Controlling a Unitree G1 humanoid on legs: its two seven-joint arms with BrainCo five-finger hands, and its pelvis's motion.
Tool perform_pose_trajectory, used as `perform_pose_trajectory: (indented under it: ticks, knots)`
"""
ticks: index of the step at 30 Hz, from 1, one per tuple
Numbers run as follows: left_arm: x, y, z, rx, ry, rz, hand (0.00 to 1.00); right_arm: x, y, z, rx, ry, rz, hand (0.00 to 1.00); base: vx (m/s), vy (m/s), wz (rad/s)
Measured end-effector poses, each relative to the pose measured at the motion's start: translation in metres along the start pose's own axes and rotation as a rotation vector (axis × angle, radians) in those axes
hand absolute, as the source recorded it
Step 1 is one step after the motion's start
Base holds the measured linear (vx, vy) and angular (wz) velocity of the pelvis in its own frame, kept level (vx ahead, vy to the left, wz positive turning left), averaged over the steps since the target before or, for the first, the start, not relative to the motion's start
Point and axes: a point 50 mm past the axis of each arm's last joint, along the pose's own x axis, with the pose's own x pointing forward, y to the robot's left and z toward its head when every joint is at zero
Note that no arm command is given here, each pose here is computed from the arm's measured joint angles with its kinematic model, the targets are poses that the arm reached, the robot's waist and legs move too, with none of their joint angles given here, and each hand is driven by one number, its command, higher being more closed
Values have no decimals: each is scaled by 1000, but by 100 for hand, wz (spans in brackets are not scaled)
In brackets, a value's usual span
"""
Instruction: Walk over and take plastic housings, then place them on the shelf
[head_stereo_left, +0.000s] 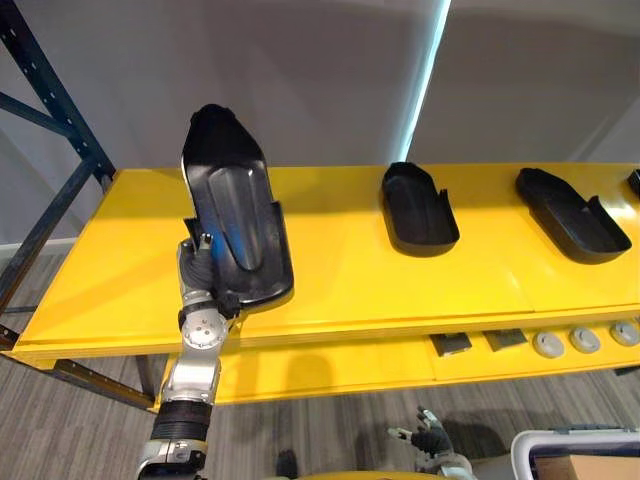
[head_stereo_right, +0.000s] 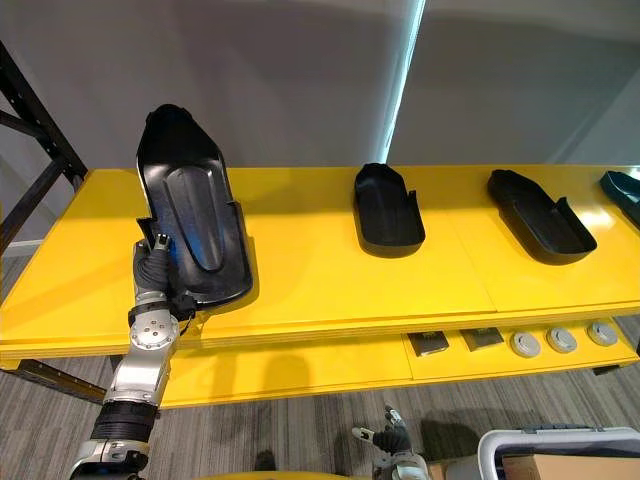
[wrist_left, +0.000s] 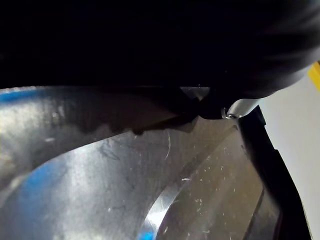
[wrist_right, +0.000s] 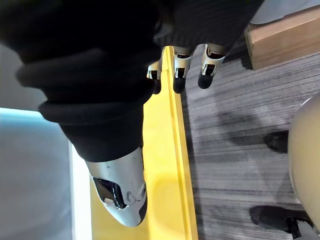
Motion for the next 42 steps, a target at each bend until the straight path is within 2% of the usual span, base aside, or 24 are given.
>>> perform_pose_trajectory:
  ticks: [4,11,12,16,24,33,38,42]
  knots:
    - [4,6,-12,30,59,18,100,0,-2,-1,-2,3,-6,0,-74,6,-4]
    - [33,14,5,100,13,35,100,0,-5,-1,8,6,-16,0,38,-6,-2]
    - [36,15,7,104,8,39,0,0,-4,-1,7,6,-15,0,100,-11,-5]
    - [50,18,19,147,-27,51,0,4,-2,5,6,-8,-6,0,83,-14,-2]
    - [61,15,39,130,-75,68,0,7,-1,12,0,-21,-4,0,-2,-5,-3]
    - [59,12,48,39,-77,156,0,8,-1,14,2,-27,-4,0,0,0,0]
    - [45,8,59,-52,-124,186,0,8,0,14,1,-29,-2,0,2,0,2]
    - [9,-2,92,-126,-320,151,0,7,0,13,-5,-28,-1,0,0,0,4]
